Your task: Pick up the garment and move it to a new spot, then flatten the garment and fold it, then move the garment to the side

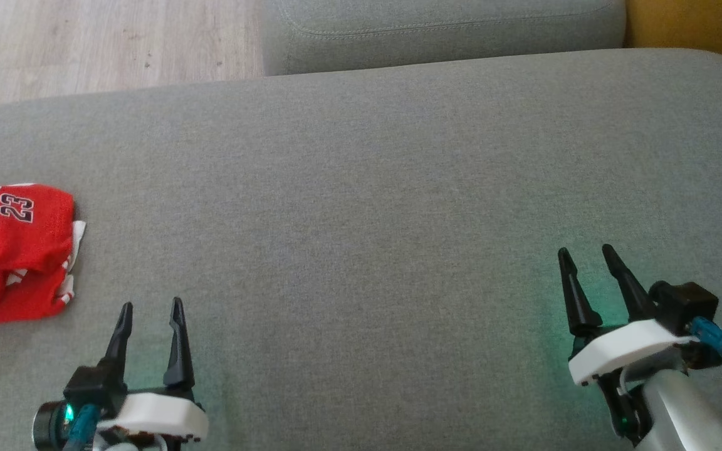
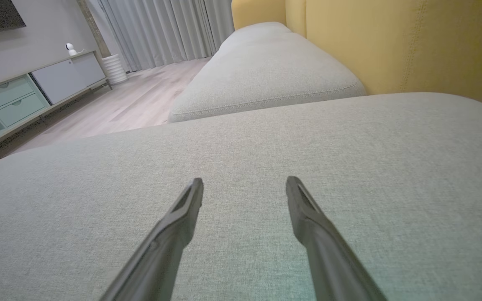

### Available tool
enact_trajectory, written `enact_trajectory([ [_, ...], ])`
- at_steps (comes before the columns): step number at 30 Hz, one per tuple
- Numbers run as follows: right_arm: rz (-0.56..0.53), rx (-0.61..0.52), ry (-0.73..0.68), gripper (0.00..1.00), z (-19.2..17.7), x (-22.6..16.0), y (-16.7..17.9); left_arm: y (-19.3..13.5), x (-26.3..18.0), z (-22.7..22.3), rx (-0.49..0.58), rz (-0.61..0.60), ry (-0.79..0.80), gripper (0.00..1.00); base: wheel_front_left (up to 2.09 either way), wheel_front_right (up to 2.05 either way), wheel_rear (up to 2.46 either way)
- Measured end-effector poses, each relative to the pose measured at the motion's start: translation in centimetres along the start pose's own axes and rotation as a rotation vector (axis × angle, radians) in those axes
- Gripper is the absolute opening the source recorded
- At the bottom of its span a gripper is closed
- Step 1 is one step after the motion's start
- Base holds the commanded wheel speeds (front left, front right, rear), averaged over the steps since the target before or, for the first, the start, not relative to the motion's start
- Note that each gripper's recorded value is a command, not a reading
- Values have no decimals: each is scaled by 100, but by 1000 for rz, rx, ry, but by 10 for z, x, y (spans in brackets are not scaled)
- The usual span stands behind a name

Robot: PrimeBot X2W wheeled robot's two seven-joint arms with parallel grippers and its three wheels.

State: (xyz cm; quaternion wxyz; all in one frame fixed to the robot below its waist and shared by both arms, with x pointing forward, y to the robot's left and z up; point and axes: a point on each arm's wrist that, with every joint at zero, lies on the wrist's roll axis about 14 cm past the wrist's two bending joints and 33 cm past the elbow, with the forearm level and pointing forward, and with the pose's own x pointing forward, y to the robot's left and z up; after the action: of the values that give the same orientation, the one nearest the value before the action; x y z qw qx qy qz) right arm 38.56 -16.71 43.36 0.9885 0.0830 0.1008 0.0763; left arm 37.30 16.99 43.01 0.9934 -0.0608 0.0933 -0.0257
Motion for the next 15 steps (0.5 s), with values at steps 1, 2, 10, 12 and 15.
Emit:
enact_trajectory([
  [1, -3, -8, -2, 100, 0, 0, -1, 0, 0, 0, 9, 0, -3, 100, 0, 0, 0],
  [2, -9, -13, -5, 100, 0, 0, -2, 0, 0, 0, 16, -2, -3, 100, 0, 0, 0],
  [10, -32, -73, -21, 100, 2, -1, -8, 7, 0, 4, 80, 26, -28, 100, 0, 0, 0],
  [12, -36, -82, -30, 100, 4, -1, -8, 7, -1, 5, 91, 25, -31, 100, 0, 0, 0],
  [15, -45, -82, -37, 100, 6, -2, -11, 6, -2, 5, 93, 24, -33, 100, 0, 0, 0],
])
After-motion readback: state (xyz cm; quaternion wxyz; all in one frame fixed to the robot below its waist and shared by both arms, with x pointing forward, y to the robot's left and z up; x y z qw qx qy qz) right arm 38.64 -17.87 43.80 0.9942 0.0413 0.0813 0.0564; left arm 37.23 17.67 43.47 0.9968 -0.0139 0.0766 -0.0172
